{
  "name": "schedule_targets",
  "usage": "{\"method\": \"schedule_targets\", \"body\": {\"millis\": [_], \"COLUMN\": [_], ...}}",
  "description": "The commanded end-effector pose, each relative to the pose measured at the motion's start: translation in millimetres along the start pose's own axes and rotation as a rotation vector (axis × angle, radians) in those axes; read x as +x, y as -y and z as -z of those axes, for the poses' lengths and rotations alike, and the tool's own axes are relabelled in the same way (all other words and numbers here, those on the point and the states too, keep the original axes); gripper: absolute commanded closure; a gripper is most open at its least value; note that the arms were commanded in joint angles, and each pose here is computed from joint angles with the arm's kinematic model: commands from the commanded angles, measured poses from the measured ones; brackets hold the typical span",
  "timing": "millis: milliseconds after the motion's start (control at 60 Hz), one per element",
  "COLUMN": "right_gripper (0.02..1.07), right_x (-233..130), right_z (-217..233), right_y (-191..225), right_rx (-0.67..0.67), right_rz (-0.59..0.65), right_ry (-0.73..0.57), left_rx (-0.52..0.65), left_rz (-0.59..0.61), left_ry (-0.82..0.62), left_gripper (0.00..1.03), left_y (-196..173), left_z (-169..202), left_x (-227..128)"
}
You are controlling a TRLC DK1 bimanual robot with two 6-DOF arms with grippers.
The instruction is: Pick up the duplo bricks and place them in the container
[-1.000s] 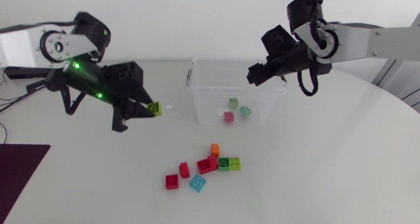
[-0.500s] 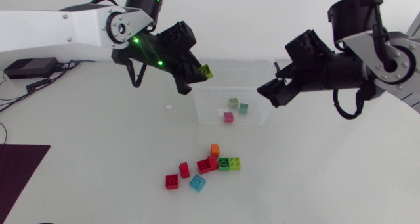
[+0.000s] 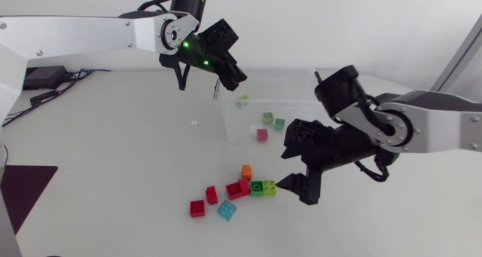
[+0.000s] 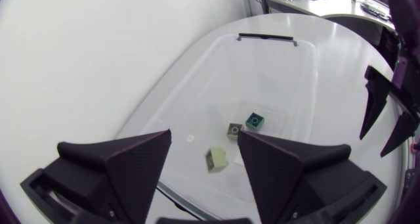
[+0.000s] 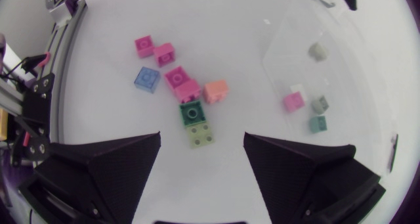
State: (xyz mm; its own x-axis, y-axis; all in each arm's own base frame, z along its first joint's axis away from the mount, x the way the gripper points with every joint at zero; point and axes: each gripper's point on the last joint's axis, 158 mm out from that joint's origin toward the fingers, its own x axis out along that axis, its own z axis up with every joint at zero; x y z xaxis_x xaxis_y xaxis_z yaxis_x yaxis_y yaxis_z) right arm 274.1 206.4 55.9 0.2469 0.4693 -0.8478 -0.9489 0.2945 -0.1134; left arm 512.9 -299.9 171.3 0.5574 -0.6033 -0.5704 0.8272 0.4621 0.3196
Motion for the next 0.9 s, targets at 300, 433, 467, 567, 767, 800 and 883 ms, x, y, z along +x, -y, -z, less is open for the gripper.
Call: {"method": "schedule_targets", "body": {"millis": [300,433,467,567,767,800,883], "right_gripper": [0.16,0.17,0.21,0.31,0.79,0.83,0.83], "right_x": [56,69,73,80,87,87,87], "right_z": [33,35,36,36,39,39,41], "right_y": [-19,-12,-9,-6,-8,-9,-11], "right_rx": [-0.103,-0.111,-0.109,-0.105,-0.102,-0.097,-0.077], "right_rz": [-0.164,-0.165,-0.166,-0.172,-0.184,-0.184,-0.185], "right_ry": [-0.165,-0.183,-0.185,-0.191,-0.2,-0.201,-0.212], "left_rx": [-0.013,0.039,0.043,0.081,0.11,0.114,0.137], "left_rz": [-0.055,-0.031,-0.018,0.052,0.21,0.228,0.302], "left_ry": [0.008,-0.067,-0.089,-0.163,-0.272,-0.285,-0.326], "left_gripper": [0.06,0.06,0.06,0.07,0.08,0.08,0.09], "left_y": [-17,2,10,46,123,131,162], "left_z": [2,49,62,100,162,167,184], "left_x": [-95,-124,-129,-142,-153,-152,-150]}}
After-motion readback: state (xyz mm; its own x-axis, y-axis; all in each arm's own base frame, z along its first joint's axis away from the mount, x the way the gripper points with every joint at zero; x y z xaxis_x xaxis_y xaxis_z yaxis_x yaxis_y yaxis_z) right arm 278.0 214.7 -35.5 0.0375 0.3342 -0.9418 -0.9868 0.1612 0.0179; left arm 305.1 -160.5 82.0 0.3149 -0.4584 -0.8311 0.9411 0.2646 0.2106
